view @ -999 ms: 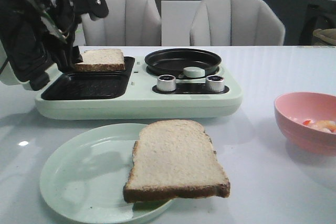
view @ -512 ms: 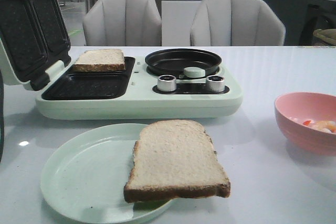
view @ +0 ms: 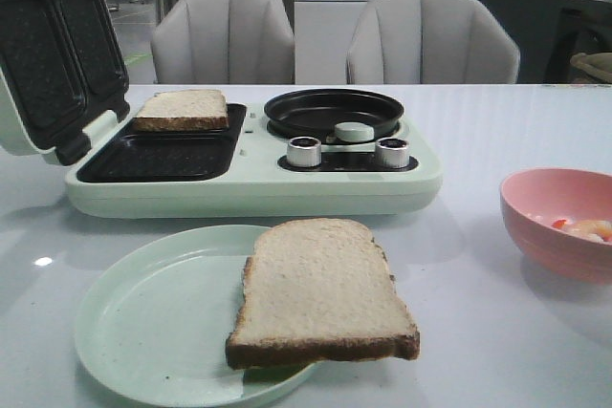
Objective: Make breakfast with bread and shrimp
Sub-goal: 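Open the left gripper and withdraw it from the sandwich maker, then reach the right gripper to the remaining bread slice and grasp it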
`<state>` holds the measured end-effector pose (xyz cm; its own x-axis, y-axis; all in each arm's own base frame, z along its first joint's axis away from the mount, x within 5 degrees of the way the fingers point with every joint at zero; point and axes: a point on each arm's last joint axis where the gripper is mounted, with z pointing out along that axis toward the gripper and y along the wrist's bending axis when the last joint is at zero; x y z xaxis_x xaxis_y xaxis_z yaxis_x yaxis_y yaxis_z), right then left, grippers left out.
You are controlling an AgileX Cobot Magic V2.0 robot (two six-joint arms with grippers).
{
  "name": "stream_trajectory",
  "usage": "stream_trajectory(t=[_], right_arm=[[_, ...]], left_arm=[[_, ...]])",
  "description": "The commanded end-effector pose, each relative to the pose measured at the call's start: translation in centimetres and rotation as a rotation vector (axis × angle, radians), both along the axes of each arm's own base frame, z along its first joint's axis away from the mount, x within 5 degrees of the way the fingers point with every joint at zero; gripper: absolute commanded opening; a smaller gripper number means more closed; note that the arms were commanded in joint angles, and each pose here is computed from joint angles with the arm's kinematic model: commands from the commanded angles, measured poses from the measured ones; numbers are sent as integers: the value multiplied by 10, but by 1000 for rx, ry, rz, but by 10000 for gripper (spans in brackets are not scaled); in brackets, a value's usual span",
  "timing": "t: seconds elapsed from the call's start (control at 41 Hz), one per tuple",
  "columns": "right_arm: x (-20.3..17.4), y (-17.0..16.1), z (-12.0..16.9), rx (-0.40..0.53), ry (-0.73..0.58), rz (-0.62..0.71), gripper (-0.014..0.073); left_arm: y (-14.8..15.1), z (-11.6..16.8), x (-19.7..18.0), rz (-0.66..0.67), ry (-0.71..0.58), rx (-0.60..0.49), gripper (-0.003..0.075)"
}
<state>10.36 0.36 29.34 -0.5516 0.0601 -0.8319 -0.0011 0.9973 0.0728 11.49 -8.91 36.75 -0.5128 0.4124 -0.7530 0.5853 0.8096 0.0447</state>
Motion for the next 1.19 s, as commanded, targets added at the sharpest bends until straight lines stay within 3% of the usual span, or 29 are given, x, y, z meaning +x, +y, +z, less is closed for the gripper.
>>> stream_trajectory(t=[0.0,0.122,0.317,0.39,0.512,0.707,0.829,1.024,1.17], right_arm=[[6,-1,15,-3,-98,-7,529],[6,-1,15,-2,-100,-7,529],[5,1,14,27,-95,-6,529],[5,5,13,109,-67,1,529],[8,20,3,289,87,70,529],[21,43,-12,433,291,297,529],[34,53,-20,549,310,376,529],[61,63,-36,644,317,433,529],[79,77,-53,629,347,436,529]], left_arm=[[7,9,-20,-40,-58,-170,499],[19,1,-39,-55,-60,-250,499],[28,-6,-50,-58,-82,-274,499],[28,-6,-50,-59,-88,-279,499],[28,-3,-49,-60,-110,-298,499],[27,-2,-49,-61,-125,-311,499],[27,-2,-49,-61,-124,-312,499],[27,-2,-49,-61,-124,-312,499],[27,-1,-49,-61,-127,-314,499]])
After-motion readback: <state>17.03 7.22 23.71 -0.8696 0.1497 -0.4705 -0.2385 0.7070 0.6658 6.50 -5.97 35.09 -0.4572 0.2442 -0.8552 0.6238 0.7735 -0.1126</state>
